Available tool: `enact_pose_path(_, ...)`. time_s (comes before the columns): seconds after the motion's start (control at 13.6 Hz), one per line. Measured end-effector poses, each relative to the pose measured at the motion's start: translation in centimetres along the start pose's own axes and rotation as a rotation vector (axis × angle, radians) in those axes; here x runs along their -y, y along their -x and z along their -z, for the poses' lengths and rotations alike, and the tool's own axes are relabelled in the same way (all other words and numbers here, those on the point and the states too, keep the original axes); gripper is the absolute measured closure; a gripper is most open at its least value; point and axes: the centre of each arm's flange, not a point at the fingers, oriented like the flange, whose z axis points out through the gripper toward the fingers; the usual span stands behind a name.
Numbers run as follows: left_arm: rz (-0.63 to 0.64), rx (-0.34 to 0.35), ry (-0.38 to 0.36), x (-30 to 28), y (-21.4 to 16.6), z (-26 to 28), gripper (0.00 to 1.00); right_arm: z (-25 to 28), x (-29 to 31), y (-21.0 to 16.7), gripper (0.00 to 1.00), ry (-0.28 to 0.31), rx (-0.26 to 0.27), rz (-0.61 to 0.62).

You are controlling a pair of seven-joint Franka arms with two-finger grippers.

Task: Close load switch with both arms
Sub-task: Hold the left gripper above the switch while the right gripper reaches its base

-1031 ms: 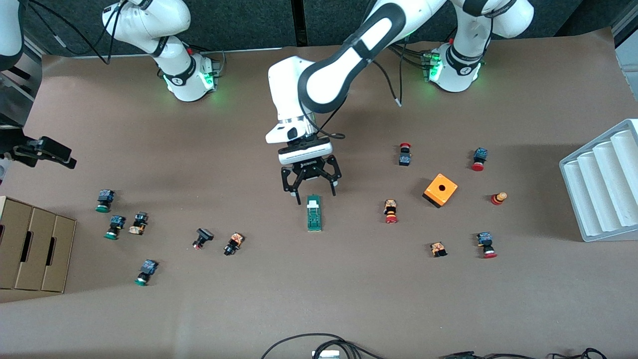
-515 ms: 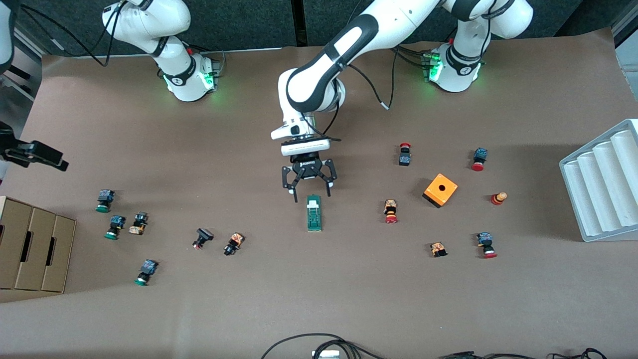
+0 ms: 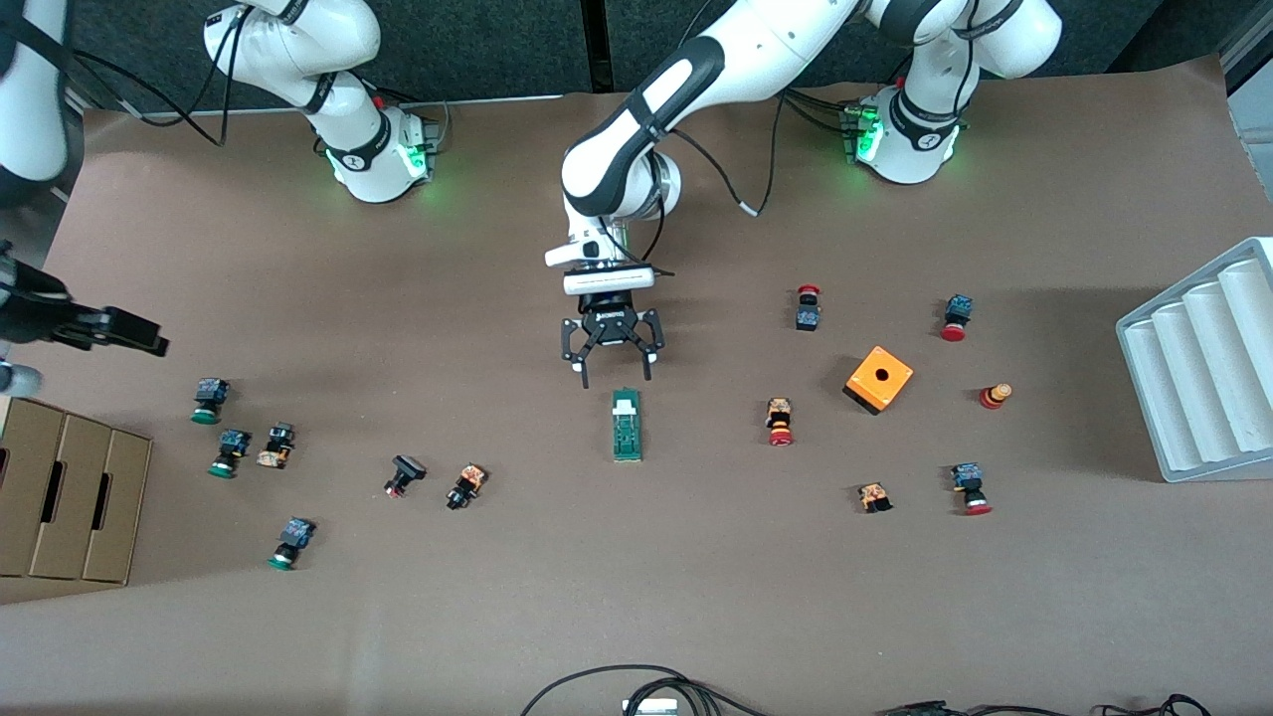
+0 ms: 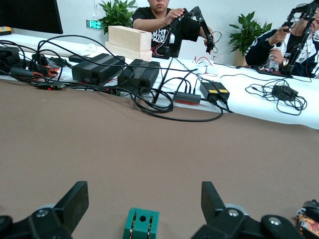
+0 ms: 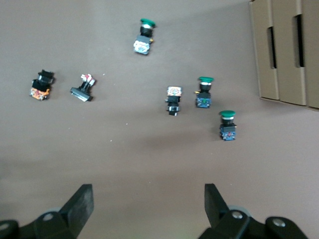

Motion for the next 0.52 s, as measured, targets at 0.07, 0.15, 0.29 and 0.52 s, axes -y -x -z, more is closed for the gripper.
enact_pose_path(0.07,-0.007,0.001,0.003,0.0,0.8,0.1,0.0,-0.3,1.0,-0.1,0.01,0.003,0.005,0.016)
enact_pose_path(0.15,-0.015,0.003,0.007,0.0,1.5,0.4,0.0,-0.4,2.1,-0.2,0.01,0.005,0.007,0.033)
enact_pose_path(0.29,-0.022,0.006,0.015,0.0,2.5,1.1,0.0,-0.7,4.3,-0.4,0.01,-0.001,0.012,0.032)
enact_pose_path(0.52,-0.042,0.012,0.02,0.6,4.0,2.0,0.0,-1.8,7.3,-1.7,0.01,-0.084,0.035,-0.063)
